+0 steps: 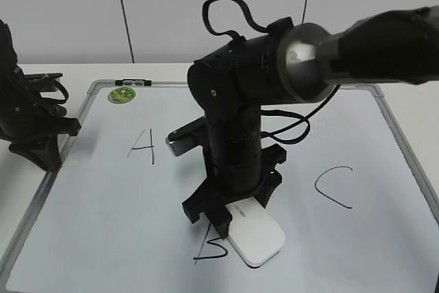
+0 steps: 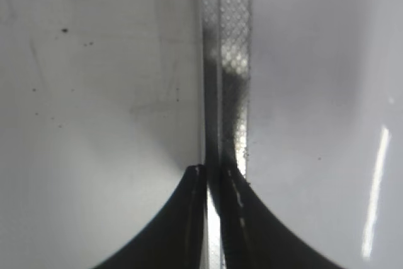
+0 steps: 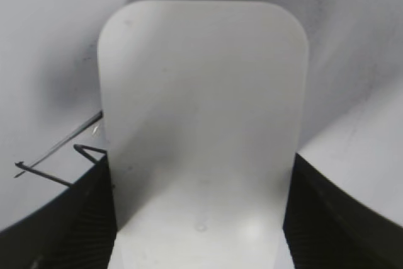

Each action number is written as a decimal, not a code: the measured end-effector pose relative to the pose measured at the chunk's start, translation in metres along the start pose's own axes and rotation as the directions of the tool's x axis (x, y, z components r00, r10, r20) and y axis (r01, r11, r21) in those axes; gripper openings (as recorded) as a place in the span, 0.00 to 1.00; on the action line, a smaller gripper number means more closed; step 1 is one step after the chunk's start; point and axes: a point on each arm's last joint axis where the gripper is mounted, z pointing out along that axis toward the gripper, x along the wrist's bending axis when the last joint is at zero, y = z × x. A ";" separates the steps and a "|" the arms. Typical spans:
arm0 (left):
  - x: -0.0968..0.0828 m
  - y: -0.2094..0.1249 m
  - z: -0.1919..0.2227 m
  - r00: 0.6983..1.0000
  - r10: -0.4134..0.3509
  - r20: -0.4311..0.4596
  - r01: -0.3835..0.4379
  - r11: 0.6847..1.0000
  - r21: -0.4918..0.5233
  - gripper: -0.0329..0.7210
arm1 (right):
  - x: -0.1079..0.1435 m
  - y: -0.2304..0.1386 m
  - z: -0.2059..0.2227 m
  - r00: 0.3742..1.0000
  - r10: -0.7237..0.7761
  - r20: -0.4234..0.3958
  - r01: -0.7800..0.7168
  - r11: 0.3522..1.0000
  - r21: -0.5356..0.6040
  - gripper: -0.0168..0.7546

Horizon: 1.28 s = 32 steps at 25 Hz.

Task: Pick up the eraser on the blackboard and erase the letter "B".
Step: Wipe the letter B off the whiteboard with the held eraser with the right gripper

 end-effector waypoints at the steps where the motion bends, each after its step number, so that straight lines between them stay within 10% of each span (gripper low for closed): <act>1: 0.000 0.000 0.000 1.000 0.000 0.000 0.000 1.000 0.000 0.10 | 0.001 0.000 0.000 1.000 -0.005 0.004 0.005 1.000 -0.001 0.70; 32: 0.000 -0.001 0.000 1.000 -0.010 0.013 0.010 1.000 0.008 0.09 | 0.042 -0.006 0.000 0.992 -0.122 0.027 0.122 0.992 -0.015 0.70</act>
